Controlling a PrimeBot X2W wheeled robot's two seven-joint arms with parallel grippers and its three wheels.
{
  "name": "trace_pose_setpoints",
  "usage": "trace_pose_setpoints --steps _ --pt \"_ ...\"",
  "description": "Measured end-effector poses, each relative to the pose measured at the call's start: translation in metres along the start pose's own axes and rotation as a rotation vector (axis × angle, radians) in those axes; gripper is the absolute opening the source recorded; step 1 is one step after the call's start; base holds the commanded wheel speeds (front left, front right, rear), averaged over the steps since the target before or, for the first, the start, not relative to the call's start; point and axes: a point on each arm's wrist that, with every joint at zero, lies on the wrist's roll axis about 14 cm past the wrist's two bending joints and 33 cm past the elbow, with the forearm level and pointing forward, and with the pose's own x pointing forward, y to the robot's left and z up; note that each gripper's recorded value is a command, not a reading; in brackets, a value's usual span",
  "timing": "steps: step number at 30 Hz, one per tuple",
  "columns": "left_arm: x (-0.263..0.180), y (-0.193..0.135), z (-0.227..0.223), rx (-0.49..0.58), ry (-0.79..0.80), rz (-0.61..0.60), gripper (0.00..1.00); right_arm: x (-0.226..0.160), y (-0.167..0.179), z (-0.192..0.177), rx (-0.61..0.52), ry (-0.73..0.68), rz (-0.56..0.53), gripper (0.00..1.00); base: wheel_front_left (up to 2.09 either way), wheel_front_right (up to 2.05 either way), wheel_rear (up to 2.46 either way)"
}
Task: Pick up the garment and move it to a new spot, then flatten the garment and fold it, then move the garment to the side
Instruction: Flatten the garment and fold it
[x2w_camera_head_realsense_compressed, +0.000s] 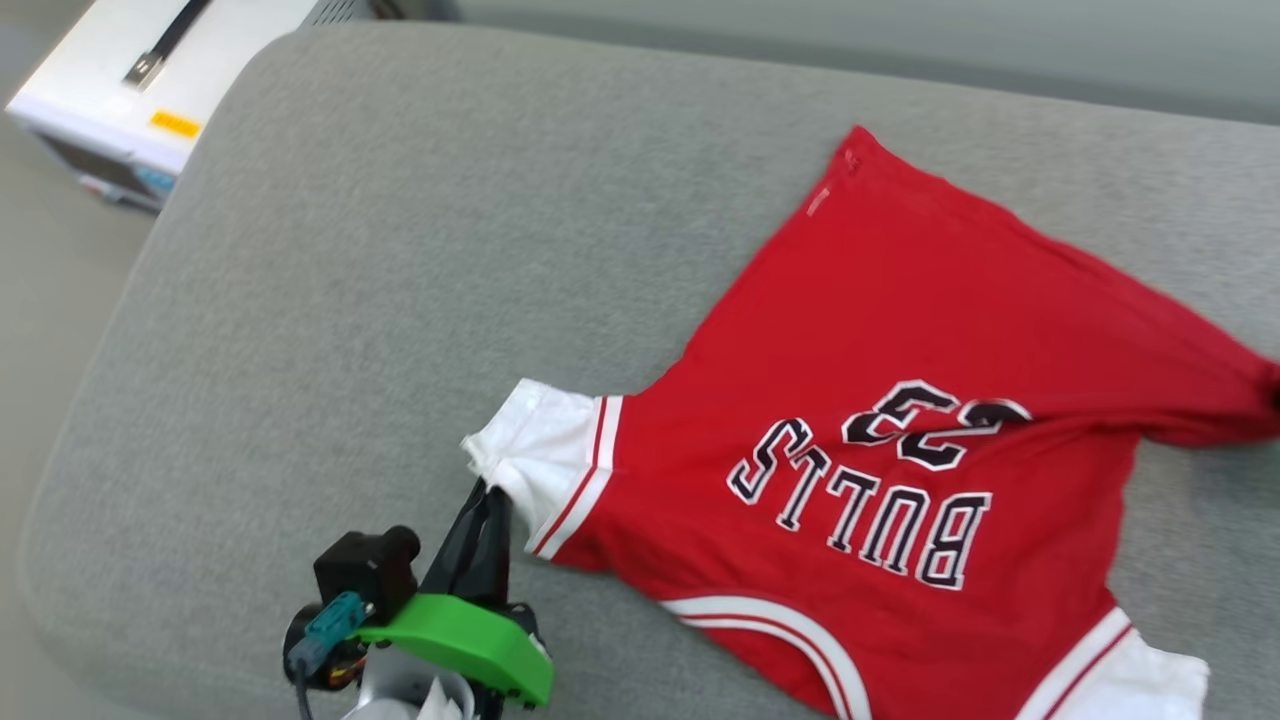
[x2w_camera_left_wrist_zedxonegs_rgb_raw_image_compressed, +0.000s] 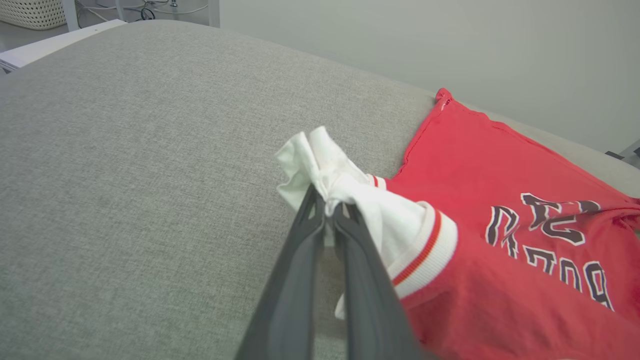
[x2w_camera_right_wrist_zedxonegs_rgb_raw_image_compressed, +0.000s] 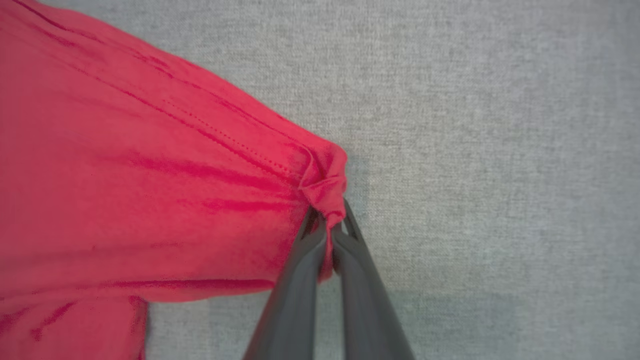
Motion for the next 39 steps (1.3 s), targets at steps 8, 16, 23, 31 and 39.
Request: trace_pose_setpoints --steps 8,16,23,31,39 --pt "-0.005 -0.009 -0.001 0.019 0.03 -0.04 0.0 -0.052 -0.061 -0.089 0.159 -0.003 -0.067 0.0 0.0 0.0 0.0" --pt "-0.006 -0.024 -0.002 0.036 0.051 -0.101 0.0 -0.099 -0.078 -0.196 0.354 0.015 -0.106 0.0 0.0 0.0 0.0" --pt "-0.002 -0.036 -0.003 0.034 0.065 -0.146 0.0 -0.121 -0.058 -0.239 0.493 -0.01 -0.106 1.0 0.0 0.0 0.0" --pt "0.002 -0.039 -0.01 0.032 0.088 -0.153 0.0 -0.13 -0.055 -0.156 0.403 -0.388 -0.146 1.0 0.0 0.0 0.0" --pt "0.021 -0.052 -0.001 0.008 0.046 -0.187 0.0 -0.105 -0.019 -0.053 0.231 -0.586 -0.036 1.0 0.0 0.0 0.0"
